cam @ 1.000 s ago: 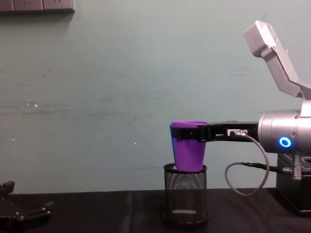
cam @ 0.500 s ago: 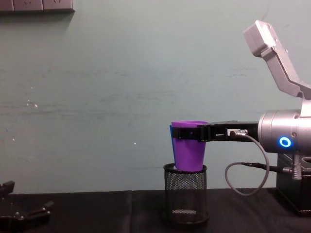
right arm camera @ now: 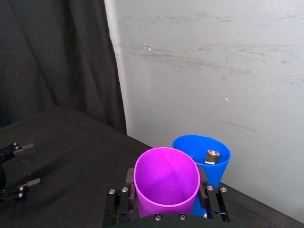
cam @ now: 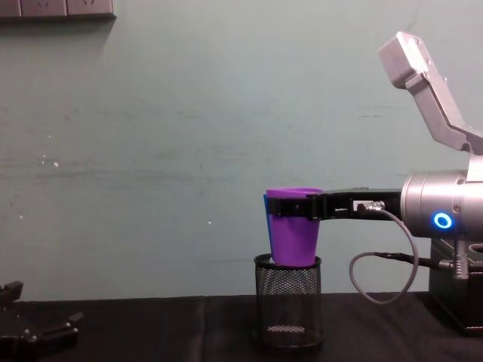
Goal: Pick up one cup with a gripper and tap it against the other cup.
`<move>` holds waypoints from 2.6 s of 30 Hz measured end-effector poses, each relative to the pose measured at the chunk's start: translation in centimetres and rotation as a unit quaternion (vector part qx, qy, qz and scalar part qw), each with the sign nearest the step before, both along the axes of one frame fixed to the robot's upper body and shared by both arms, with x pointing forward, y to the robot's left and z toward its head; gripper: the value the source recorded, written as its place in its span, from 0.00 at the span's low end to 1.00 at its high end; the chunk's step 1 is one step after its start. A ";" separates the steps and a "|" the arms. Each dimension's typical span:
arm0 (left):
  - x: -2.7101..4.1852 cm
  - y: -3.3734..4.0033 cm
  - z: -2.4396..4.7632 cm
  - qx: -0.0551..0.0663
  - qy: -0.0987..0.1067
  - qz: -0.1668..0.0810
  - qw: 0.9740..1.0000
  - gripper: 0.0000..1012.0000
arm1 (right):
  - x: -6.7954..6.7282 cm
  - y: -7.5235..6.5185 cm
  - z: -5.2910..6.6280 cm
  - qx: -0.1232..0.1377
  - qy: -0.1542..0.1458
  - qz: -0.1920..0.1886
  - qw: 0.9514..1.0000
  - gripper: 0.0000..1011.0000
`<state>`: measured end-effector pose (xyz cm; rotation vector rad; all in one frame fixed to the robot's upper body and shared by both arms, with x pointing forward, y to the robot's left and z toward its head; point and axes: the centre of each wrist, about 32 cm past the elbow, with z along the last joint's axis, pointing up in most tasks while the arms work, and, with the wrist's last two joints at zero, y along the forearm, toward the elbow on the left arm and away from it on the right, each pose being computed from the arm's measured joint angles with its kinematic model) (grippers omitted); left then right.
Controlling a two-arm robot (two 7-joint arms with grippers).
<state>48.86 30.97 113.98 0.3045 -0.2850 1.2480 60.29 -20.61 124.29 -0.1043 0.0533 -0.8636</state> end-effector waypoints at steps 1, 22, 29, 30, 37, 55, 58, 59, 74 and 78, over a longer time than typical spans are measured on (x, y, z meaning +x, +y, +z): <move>0.00 0.00 0.00 0.000 0.000 0.000 1.000 0.99 | 0.0 0.0 0.0 0.000 0.000 0.000 1.000 0.72; 0.00 0.00 0.00 0.000 0.000 0.000 1.000 0.99 | 0.0 0.0 0.0 0.000 0.000 0.000 1.000 0.72; 0.00 0.00 0.00 0.000 0.000 0.000 1.000 0.99 | 0.0 0.0 0.0 0.000 0.000 0.000 1.000 0.72; 0.00 0.00 0.00 0.000 0.000 0.000 1.000 0.99 | 0.0 0.0 0.0 0.000 0.000 0.000 1.000 0.72; 0.00 0.00 0.00 0.000 0.000 0.000 1.000 0.99 | 0.0 0.0 0.0 0.000 0.000 0.000 1.000 0.72; 0.00 0.00 0.00 0.000 0.000 0.000 1.000 0.99 | 0.0 0.0 0.0 0.000 0.000 0.000 1.000 0.72; 0.00 0.00 0.00 0.000 0.000 0.000 1.000 0.99 | 0.0 0.0 0.0 0.000 0.000 0.000 1.000 0.72; 0.00 0.00 0.00 0.000 0.000 0.000 1.000 0.99 | 0.0 0.0 0.0 0.000 0.000 0.000 1.000 0.72; 0.00 0.00 0.00 0.000 0.000 0.000 1.000 0.99 | 0.0 0.0 0.0 0.000 0.000 0.000 1.000 0.72; 0.00 0.00 0.00 0.000 0.000 0.000 1.000 0.99 | 0.0 0.0 0.0 0.000 0.000 0.000 1.000 0.72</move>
